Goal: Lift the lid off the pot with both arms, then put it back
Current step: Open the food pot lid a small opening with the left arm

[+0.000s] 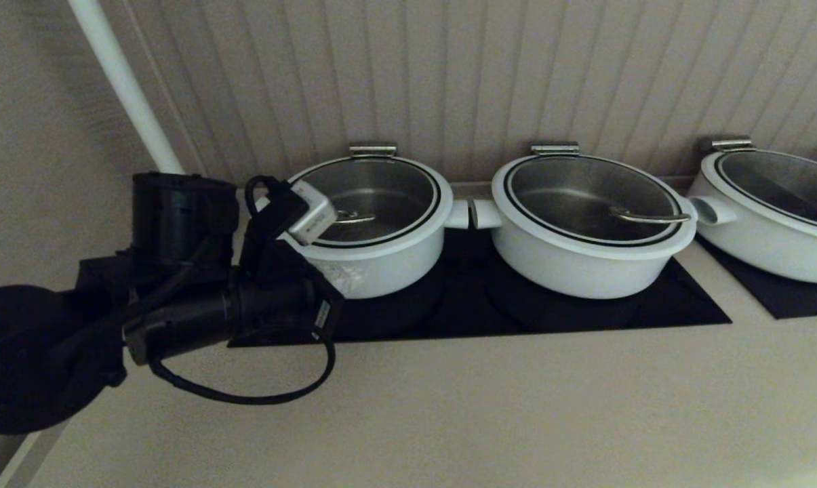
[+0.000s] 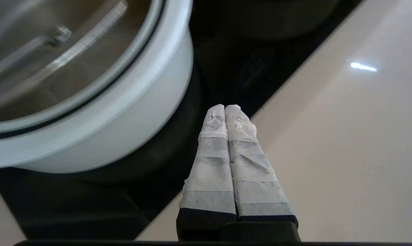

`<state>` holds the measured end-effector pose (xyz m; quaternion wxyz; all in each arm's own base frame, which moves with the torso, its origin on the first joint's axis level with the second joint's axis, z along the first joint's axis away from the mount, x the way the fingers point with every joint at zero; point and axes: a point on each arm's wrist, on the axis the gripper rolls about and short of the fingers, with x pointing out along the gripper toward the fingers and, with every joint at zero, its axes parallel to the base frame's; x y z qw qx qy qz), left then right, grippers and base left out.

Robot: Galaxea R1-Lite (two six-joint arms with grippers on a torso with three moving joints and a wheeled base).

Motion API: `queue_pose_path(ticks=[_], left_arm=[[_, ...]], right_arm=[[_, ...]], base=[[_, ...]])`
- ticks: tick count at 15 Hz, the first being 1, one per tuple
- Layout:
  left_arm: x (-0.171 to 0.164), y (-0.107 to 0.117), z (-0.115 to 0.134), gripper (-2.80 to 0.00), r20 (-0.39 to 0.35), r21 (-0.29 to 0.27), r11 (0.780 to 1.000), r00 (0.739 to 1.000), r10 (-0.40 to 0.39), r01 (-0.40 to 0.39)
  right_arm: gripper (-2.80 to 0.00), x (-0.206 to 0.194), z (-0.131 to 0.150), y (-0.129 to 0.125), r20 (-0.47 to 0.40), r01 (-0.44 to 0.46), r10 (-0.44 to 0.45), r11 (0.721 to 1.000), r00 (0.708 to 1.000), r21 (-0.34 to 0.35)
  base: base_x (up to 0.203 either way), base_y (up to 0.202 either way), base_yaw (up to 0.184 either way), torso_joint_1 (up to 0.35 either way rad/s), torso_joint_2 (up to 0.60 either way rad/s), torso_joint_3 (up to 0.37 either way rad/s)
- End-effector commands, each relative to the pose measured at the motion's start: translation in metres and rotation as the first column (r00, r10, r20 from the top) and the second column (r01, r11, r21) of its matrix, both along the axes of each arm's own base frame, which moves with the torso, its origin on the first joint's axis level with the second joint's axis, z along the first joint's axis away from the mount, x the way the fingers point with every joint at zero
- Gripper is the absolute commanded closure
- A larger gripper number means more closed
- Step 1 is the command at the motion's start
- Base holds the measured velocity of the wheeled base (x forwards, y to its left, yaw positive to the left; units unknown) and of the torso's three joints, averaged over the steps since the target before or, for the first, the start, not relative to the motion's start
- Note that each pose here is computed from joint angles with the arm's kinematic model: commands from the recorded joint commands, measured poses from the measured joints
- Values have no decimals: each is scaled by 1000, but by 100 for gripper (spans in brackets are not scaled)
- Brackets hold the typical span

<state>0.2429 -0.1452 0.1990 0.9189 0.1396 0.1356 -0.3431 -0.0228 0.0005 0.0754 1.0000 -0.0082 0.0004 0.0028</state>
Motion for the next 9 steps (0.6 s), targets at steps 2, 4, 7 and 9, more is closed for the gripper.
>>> queue_pose_path(ticks=[2,4,7,9], left_arm=[[5,-3,8,0,18,-26,1000,1000,10,-10],[7,-3,11,0,26,-31,999,1000,13,-13],[8,-2,12,0,34,-28,999,999,41,-40],[9,0,12,0,29,-31,998,998,64,-63]], right_arm=[[0,0,0,0,-1,0,0,1000,1000,0],[0,0,0,0,1,0,0,1000,1000,0],[0,0,0,0,0,0,0,1000,1000,0],[0,0,0,0,0,0,0,1000,1000,0]], base=[[0,0,0,0,0,0],[0,0,0,0,0,0],[0,0,0,0,0,0],[0,0,0,0,0,0]])
